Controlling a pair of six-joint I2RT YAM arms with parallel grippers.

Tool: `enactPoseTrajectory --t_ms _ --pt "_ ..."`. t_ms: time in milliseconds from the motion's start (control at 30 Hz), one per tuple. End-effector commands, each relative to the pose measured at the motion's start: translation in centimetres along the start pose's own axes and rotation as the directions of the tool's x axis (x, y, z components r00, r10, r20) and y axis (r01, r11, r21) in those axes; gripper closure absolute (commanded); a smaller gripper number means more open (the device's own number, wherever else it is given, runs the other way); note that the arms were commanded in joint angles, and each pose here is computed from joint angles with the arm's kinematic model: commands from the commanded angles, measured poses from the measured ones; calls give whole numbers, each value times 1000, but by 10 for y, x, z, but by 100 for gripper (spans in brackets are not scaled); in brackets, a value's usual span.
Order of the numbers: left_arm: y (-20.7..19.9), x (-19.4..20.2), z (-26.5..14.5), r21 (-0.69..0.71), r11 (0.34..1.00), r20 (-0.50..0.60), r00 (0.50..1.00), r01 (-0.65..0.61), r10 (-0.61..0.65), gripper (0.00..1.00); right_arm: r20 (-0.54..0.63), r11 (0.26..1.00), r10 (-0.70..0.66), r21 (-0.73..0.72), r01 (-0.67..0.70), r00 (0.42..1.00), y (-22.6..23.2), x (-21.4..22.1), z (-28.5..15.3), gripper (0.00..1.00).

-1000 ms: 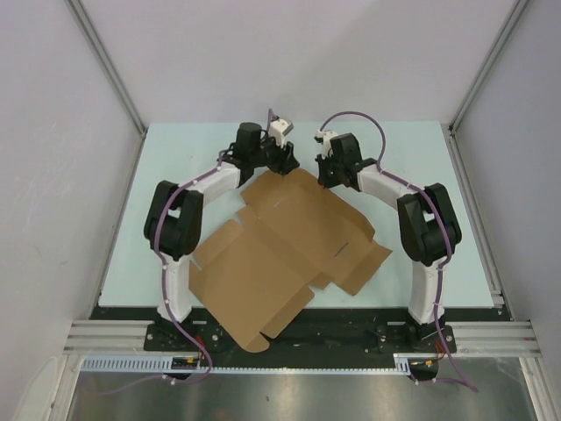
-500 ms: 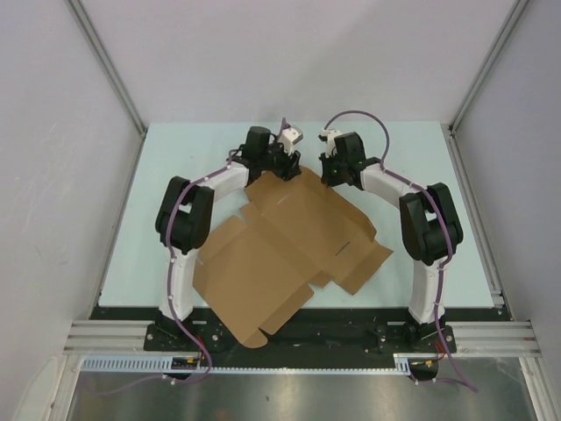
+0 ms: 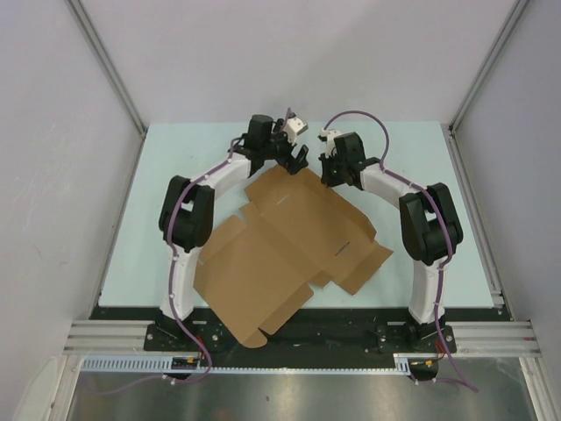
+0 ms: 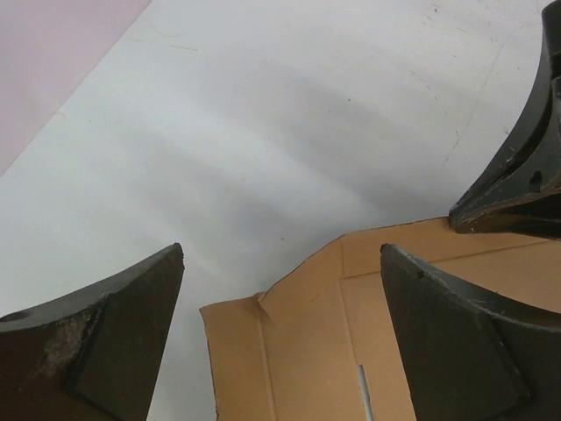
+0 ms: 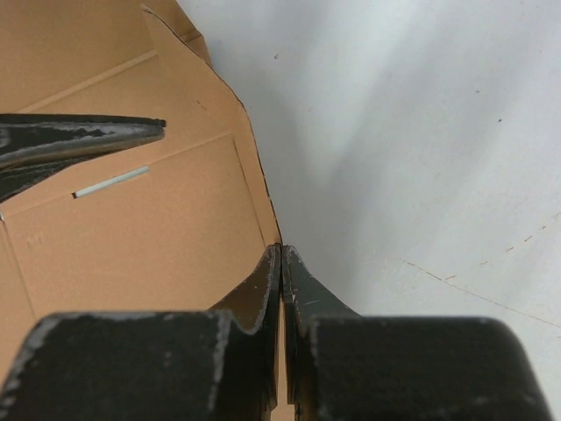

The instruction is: Fold the paper box

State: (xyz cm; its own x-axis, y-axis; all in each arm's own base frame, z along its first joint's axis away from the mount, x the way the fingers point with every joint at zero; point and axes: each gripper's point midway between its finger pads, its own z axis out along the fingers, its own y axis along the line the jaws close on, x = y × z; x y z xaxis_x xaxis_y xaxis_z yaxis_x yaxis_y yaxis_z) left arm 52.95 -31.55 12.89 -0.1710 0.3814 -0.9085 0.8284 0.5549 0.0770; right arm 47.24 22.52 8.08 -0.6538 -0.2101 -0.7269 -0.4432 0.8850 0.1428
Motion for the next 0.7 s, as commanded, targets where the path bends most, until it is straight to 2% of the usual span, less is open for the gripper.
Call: enactPoseTrajectory --t_ms 0,233,433,533,667 --pt "-5 0 8 72 997 -11 1000 -14 15 5 37 1000 -10 -10 11 999 5 -14 -12 100" --pt "-16 14 13 129 990 -56 998 48 -41 8 42 1000 -13 -15 13 999 5 -15 -13 100" --pt "-26 31 17 143 980 -122 985 136 -119 18 55 1000 -16 -9 16 998 5 -19 -13 100" --pt "-26 31 18 141 980 -120 985 143 -126 30 67 1000 -18 17 16 998 3 -23 -18 100" --pt "-28 26 18 145 979 -112 986 141 -125 54 80 997 -59 61 55 995 1 -29 -24 100"
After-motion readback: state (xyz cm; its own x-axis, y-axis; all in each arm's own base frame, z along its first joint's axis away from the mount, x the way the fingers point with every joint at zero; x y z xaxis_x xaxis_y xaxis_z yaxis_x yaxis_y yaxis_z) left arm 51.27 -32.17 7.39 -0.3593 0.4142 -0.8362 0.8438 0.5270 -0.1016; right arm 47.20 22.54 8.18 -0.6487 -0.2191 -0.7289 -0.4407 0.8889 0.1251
